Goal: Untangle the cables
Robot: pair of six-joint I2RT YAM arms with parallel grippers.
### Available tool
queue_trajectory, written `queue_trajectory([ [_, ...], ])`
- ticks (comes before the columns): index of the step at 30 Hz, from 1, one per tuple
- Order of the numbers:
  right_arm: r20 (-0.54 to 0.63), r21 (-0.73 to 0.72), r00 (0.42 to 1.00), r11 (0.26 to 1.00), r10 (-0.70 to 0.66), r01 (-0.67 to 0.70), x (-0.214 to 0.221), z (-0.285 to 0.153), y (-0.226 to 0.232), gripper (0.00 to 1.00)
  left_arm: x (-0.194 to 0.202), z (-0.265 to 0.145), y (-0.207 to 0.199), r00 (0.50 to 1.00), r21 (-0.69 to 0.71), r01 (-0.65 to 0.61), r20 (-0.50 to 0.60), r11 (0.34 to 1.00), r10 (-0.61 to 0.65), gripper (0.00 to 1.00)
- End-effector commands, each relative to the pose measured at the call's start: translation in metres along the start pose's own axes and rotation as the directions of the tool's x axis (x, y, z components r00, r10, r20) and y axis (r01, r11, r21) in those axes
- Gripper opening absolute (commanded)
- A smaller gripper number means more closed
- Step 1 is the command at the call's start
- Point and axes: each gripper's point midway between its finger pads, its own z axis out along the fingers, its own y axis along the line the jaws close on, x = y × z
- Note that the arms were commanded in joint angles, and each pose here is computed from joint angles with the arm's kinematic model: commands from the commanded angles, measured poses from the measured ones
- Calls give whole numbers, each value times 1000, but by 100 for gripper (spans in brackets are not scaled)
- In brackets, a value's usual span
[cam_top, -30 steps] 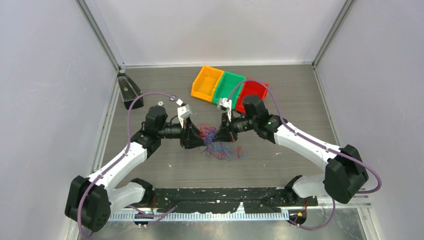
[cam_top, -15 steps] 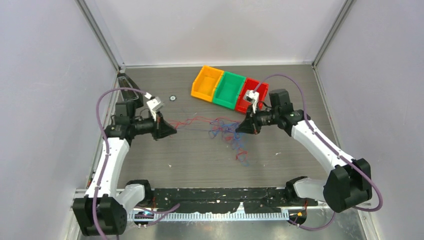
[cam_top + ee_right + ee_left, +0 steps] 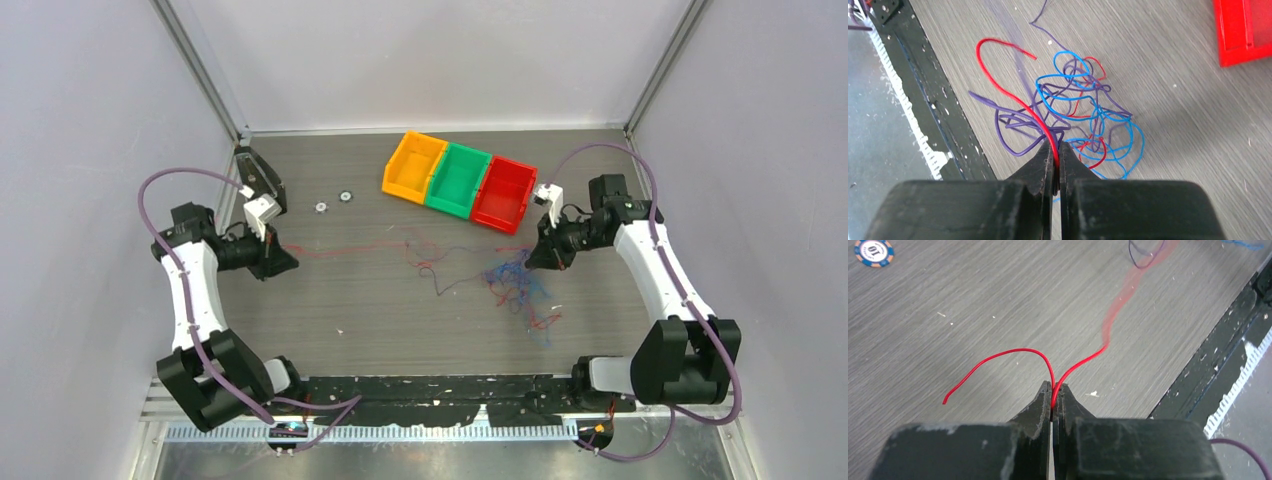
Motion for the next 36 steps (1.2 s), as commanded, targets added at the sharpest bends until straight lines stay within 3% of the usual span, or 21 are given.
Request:
queue_trajectory([
  [1, -33, -27, 999, 999, -27, 26, 5, -11, 3, 6, 12, -3, -13, 997, 44, -70, -26, 997, 72, 0],
  [5, -3, -47, 1000, 999, 4, -4, -5, -2, 1, 5, 18, 8, -30, 993, 68, -112, -24, 991, 114, 0],
  [10, -59, -46, 998, 999, -10, 7, 1, 19, 0, 5, 13, 14, -42, 990, 63, -140, -17, 988, 141, 0],
  [13, -110, 27, 994, 1000, -9, 12, 13, 24, -18, 6, -8, 6, -51, 991, 74, -134, 29, 988, 132, 0],
  [15, -156, 68, 988, 998, -1, 12, 27, 26, -29, 19, -27, -2, -65, 989, 99, -138, 63, 986, 132, 0],
  [16, -175, 82, 985, 997, 3, 12, 31, 27, -33, 37, -35, -5, -71, 988, 103, -142, 78, 984, 134, 0],
  [20, -181, 81, 983, 997, 19, -5, 33, 29, -34, 73, -61, -10, -90, 977, 88, -189, 113, 978, 178, 0],
  [24, -121, 85, 992, 996, 28, -18, 7, 24, -32, 94, -76, -1, -102, 963, 75, -252, 122, 965, 241, 0],
  [26, -65, 73, 998, 997, 19, -14, -16, 22, -26, 98, -84, 8, -103, 963, 70, -245, 130, 967, 234, 0],
  [36, 170, -66, 981, 992, -97, 110, -117, 66, 40, 95, -166, 21, -138, 945, 184, -185, 301, 965, 124, 0],
])
